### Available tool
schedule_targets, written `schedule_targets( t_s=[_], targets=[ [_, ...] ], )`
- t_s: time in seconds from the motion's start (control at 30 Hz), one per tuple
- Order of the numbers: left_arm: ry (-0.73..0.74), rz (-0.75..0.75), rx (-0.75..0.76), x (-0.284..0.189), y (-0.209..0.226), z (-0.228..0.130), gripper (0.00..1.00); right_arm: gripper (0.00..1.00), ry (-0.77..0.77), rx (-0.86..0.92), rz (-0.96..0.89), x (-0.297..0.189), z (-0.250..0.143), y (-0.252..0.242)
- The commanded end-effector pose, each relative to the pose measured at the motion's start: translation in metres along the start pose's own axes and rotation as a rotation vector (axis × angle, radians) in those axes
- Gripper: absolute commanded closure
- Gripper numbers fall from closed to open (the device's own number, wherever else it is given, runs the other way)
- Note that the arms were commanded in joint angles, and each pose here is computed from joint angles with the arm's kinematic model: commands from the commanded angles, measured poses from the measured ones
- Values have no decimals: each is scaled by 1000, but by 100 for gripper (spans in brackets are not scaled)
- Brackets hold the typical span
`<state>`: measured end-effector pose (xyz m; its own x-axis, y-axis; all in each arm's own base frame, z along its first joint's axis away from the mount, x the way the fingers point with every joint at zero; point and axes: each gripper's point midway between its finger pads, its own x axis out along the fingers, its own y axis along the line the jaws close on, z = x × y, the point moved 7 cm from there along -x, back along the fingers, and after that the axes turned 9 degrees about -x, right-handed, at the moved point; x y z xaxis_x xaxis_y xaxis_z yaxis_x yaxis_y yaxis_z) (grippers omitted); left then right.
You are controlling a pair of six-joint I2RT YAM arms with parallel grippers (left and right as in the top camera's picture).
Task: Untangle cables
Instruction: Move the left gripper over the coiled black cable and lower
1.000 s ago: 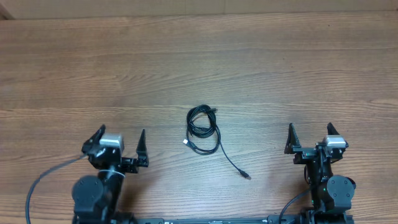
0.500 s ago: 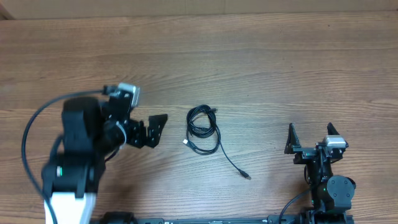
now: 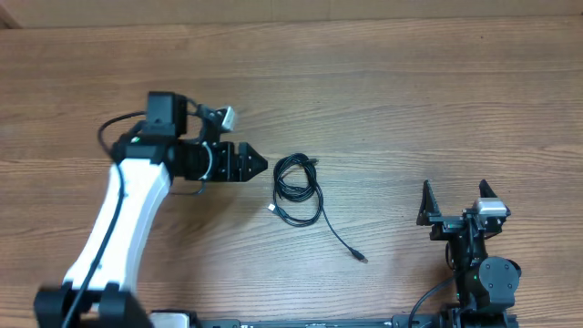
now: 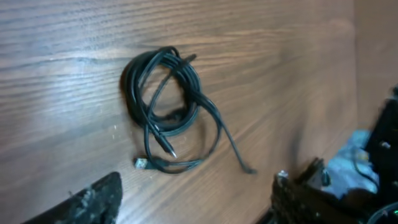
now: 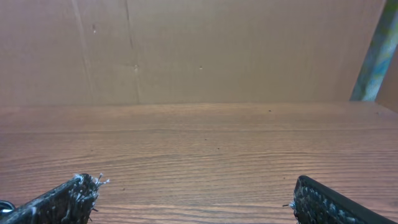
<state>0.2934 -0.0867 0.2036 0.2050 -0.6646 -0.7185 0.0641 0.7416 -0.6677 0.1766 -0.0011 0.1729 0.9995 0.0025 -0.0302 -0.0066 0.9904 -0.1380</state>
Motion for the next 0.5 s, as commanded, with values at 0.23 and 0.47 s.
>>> schedule_targets(
  t_s=[0.23, 0.47],
  targets=[
    [107, 318, 147, 87, 6, -3, 28, 0, -6, -2, 3, 0, -2, 1],
    [42, 515, 92, 118, 6, -7, 27, 0, -6, -2, 3, 0, -2, 1]
  ],
)
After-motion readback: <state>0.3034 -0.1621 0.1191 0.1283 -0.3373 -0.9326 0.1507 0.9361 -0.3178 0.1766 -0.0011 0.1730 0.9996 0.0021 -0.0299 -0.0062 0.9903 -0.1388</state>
